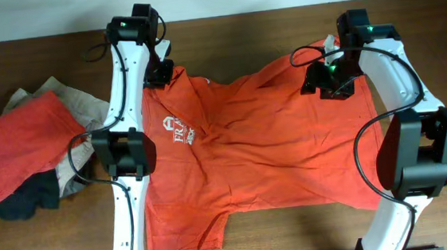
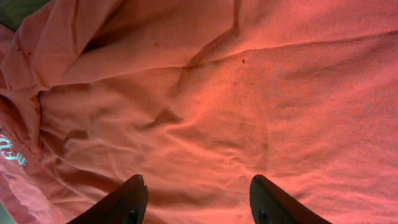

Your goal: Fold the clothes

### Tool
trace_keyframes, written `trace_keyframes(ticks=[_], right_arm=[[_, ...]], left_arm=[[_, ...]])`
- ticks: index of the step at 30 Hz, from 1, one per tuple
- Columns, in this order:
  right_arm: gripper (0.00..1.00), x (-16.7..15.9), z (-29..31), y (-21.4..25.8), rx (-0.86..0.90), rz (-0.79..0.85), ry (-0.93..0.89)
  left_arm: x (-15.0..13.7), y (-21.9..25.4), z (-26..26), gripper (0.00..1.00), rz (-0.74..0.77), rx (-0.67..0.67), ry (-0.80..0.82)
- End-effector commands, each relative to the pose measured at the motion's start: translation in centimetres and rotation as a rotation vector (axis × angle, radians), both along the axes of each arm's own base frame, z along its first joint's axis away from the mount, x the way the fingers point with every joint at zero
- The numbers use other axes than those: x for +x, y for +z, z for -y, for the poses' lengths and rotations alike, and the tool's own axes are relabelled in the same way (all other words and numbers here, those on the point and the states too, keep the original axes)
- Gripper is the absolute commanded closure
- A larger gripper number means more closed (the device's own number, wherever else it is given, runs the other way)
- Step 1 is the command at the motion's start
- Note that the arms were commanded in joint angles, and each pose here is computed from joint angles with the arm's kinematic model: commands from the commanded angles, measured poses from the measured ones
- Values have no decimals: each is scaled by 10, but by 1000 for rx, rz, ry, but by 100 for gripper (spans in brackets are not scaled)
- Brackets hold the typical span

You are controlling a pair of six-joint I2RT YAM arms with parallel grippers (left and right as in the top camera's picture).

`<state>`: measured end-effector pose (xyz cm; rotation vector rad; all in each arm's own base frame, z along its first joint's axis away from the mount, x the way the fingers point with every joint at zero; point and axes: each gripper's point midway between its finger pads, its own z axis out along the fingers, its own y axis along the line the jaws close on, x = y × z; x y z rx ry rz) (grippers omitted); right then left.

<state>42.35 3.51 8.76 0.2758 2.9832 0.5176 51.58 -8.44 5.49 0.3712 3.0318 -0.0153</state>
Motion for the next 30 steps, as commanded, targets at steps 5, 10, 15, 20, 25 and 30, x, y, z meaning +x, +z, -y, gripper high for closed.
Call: trace_keyframes(ticks=[5,10,15,20,25,30], right_arm=[[42,-3,0,-6,-9,-18,11],[42,-2,0,-6,-9,-17,11],[42,-3,0,-6,-12,-21,10],[42,-4,1,-7,-17,-22,10],[42,-4,1,-7,-17,-24,10],[42,-6,1,-7,-20,-33,10]], left_arm=[[-5,-10,-2,100,-38,-11,6],[-11,9,-2,100,-35,-13,6],[-13,57,20,100,42,-122,10],[-16,98,29,100,117,-148,36],[-21,118,42,99,137,-213,68],[-26,117,56,99,91,-295,112]])
